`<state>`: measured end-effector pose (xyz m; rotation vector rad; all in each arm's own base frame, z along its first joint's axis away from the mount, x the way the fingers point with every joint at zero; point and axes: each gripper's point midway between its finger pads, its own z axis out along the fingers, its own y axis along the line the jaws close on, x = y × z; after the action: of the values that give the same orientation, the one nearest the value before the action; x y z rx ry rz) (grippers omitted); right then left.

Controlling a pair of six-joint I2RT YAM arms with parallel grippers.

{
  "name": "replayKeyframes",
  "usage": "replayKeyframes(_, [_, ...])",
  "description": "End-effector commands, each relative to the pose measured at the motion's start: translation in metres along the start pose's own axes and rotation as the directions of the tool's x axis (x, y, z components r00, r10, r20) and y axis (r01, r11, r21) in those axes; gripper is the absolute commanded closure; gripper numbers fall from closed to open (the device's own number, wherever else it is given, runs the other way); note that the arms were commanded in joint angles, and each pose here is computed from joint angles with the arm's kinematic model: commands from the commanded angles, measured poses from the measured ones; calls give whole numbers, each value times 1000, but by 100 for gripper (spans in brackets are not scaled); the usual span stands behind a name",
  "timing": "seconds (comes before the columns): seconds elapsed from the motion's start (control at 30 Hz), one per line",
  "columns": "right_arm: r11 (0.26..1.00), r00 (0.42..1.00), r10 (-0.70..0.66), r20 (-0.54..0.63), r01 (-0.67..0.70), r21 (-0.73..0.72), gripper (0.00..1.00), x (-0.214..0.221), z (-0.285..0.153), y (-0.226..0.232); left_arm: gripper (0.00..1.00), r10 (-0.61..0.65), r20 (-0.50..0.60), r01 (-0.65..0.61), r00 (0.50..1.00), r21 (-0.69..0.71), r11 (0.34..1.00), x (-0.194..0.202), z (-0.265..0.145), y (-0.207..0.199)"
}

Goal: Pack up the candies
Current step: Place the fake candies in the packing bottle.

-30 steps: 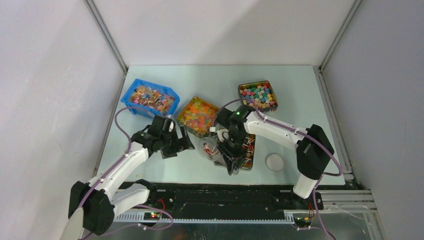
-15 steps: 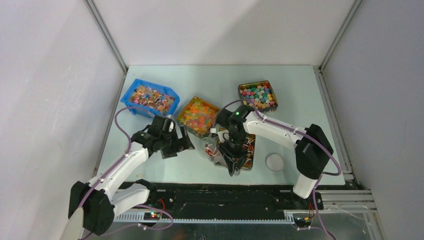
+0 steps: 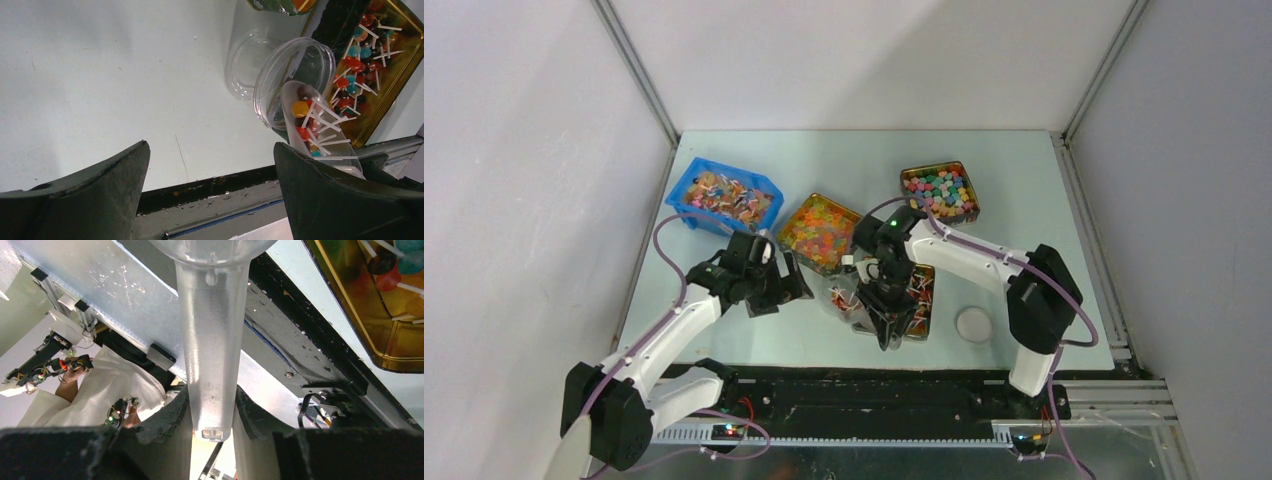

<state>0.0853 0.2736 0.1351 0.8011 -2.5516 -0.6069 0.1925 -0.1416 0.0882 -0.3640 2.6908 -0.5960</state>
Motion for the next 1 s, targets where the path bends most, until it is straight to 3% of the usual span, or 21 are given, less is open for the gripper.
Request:
replayKeyframes(0.0, [1000, 1000, -6, -9, 6, -14, 100, -2, -7, 6, 0, -7, 17, 7, 1000, 14, 1000, -4, 0, -2])
replayKeyframes(0.97, [1000, 999, 30, -39, -30, -9, 100, -1, -11, 8, 2, 58, -16, -57, 998, 20, 998, -3, -5, -8])
